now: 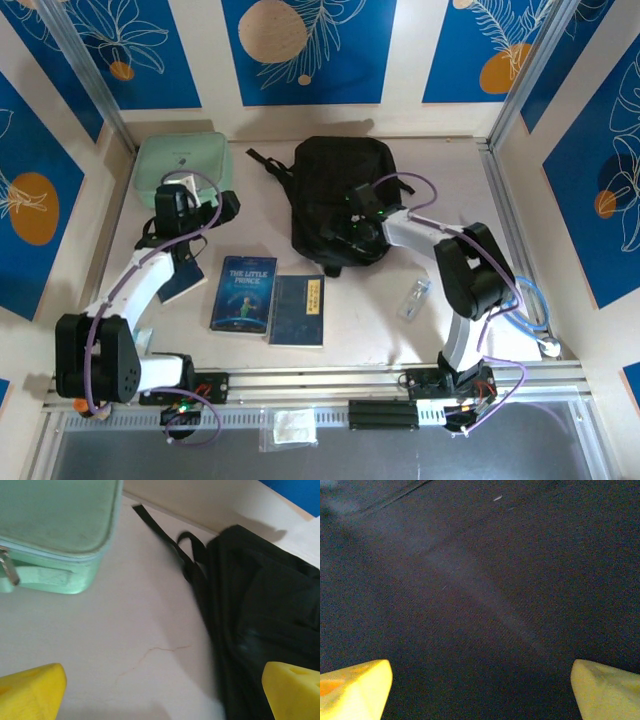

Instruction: Pack books, pencil case, and school supplies into a backpack

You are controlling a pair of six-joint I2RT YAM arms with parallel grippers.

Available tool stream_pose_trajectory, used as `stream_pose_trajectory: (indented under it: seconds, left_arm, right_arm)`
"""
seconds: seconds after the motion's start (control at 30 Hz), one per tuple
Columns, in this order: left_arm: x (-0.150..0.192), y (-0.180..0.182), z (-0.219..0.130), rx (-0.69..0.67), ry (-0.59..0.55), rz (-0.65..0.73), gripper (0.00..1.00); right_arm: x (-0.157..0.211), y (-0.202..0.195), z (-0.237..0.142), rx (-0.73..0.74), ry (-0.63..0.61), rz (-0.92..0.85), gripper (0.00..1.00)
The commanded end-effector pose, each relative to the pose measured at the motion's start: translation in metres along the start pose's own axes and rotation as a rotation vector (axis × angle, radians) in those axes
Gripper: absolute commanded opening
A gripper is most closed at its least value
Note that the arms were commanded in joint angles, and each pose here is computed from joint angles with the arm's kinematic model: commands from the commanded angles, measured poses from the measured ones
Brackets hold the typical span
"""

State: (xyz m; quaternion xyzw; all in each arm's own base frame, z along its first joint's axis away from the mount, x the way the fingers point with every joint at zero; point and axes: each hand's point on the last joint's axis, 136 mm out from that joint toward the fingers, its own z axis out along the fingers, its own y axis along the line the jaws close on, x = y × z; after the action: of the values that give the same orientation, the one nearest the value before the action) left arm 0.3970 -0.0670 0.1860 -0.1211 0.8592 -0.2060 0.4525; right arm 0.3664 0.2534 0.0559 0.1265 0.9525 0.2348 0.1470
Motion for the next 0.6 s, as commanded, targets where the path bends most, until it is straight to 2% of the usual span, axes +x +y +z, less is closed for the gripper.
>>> stream_pose_trajectory:
  seconds: [0.0, 0.1, 0.23, 0.4, 0.57]
  left_arm:
    - [0.005, -0.023, 0.006, 0.080, 0.058, -0.048, 1.00]
    - [0.012, -0.039, 0.013, 0.121, 0.092, -0.061, 0.99]
    - [0.031, -0.079, 0.019, 0.215, 0.169, -0.032, 1.00]
    - [0.070, -0.135, 0.026, 0.302, 0.282, 0.025, 0.98]
    - [0.105, -0.183, 0.040, 0.356, 0.378, 0.001, 0.95]
  right_arm:
    - [0.015, 0.051, 0.016, -0.154, 0.097, 0.014, 0.92]
    - [0.003, 0.079, 0.009, -0.206, 0.083, -0.042, 0.90]
    - [-0.025, 0.078, -0.031, -0.222, -0.020, -0.080, 0.88]
    - [-0.051, 0.028, -0.080, -0.170, -0.135, -0.064, 0.85]
    - [-0.077, -0.038, -0.094, -0.031, -0.187, 0.005, 0.77]
